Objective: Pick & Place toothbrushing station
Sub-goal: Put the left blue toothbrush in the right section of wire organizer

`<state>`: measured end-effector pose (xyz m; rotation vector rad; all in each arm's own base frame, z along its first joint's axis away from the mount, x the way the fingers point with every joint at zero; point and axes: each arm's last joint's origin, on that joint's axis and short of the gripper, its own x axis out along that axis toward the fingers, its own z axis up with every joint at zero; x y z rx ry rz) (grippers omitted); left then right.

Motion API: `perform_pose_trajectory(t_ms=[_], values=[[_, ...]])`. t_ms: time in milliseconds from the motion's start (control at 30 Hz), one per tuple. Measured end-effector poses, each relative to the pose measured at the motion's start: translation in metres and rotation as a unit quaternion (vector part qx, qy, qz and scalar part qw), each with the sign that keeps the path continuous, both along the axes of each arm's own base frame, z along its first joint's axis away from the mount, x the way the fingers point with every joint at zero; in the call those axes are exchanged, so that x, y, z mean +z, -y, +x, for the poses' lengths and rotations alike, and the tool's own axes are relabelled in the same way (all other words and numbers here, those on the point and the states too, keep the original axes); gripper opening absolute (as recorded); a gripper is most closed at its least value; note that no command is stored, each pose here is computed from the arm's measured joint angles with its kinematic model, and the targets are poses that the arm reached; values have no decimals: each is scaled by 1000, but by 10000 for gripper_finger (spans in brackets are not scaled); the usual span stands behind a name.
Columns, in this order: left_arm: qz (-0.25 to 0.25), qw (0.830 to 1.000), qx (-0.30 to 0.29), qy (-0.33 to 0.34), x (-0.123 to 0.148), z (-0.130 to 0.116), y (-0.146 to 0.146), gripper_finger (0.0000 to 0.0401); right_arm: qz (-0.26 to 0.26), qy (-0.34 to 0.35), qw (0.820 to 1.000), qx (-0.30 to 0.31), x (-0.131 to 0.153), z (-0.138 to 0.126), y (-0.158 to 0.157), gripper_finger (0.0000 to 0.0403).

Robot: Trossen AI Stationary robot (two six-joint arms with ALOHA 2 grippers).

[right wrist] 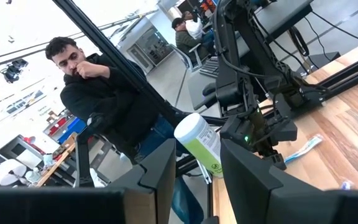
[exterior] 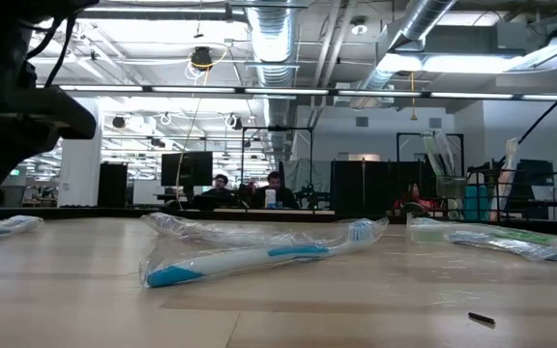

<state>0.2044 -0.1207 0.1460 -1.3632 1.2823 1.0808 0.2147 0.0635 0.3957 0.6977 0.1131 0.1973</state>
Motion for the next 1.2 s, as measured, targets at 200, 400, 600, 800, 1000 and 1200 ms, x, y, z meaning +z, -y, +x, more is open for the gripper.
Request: perform_pose_trajectory(t_ms=[200,400,600,800,1000,1200], values=[[1,1000,0,-1,-7,-4,-2,214,0,0,1000,0,0,0,0,120],[-12,1000,0,6,-14,-6,-4,212,0,0,1000,1,0,0,0,120],[-12,1000,0,6,-14,-6,-4,150,0,0,1000,1,0,0,0,120],[-13,1000,-13,16,-14,-5,-3,36,0,0,1000,1,0,0,0,120],[-9,1000,-15,25,-12,-4,-3,17,0,-1,1000,-2,0,0,1,120],[43,993,3,113,7,3,-5,10,0,-1,1000,-2,0,0,1,120]])
